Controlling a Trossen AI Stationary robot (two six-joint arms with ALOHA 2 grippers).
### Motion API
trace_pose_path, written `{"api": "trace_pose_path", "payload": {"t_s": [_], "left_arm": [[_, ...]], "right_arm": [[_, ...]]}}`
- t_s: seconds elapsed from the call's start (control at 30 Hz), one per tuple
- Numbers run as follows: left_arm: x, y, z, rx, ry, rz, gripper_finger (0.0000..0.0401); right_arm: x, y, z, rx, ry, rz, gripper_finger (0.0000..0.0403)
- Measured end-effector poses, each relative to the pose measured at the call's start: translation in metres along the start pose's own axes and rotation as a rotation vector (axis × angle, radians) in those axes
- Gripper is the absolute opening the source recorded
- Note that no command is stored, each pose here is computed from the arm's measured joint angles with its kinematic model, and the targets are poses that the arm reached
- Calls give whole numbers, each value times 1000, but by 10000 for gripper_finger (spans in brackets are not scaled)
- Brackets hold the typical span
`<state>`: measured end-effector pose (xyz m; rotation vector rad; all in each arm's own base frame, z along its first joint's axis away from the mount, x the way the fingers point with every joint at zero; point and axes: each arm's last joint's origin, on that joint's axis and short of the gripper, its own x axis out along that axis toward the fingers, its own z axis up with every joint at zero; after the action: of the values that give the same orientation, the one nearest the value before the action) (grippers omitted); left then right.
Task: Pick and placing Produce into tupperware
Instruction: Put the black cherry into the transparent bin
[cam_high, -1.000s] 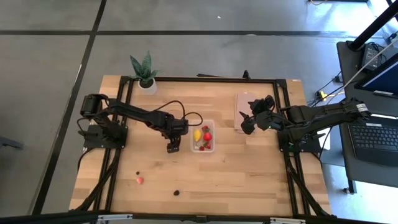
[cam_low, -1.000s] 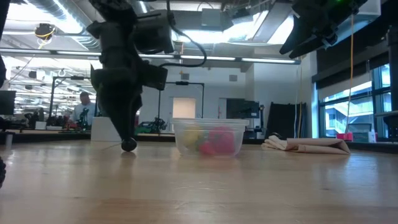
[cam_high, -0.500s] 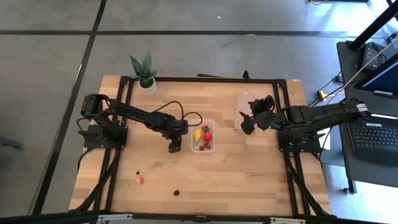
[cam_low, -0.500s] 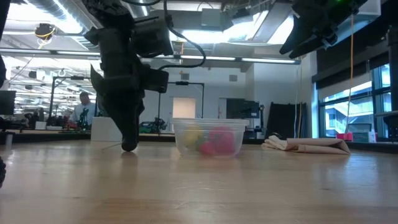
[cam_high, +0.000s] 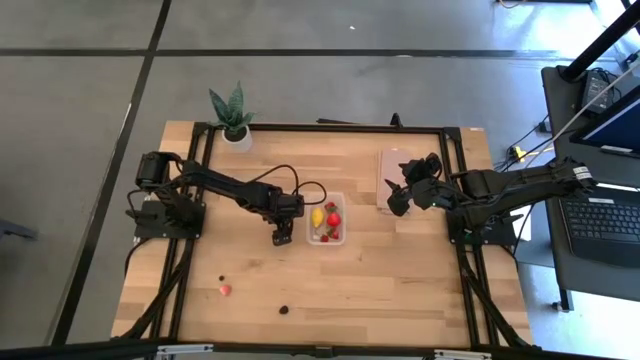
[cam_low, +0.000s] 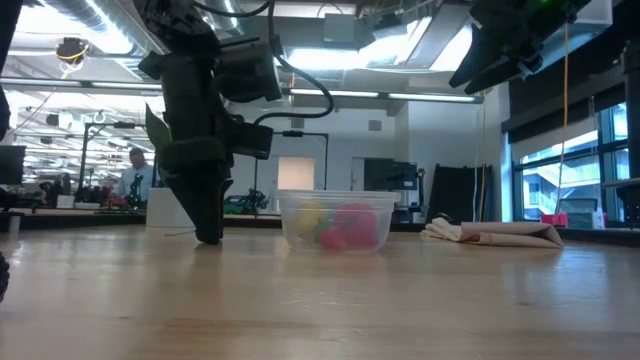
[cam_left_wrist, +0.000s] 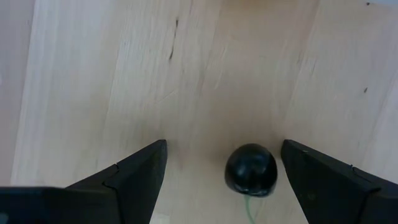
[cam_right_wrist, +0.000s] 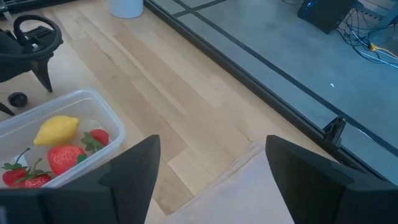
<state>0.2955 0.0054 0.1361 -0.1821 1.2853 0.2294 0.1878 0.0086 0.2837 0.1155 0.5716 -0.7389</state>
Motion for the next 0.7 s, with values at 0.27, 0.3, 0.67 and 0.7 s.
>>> {"api": "trace_pose_path", "payload": {"t_s": [0.27, 0.3, 0.67, 0.7], "left_arm": [[0, -2, -1, 6, 5, 0, 309], [0, -2, -1, 6, 5, 1, 309], [0, -1, -2, 4, 22, 0, 308], [0, -1, -3, 4, 27, -3, 308]], "right_arm": [[0, 0, 0, 0, 0, 0, 294], [0, 0, 0, 0, 0, 0, 294], [0, 0, 0, -4, 1, 0, 294], [0, 0, 0, -4, 1, -1, 294]]}}
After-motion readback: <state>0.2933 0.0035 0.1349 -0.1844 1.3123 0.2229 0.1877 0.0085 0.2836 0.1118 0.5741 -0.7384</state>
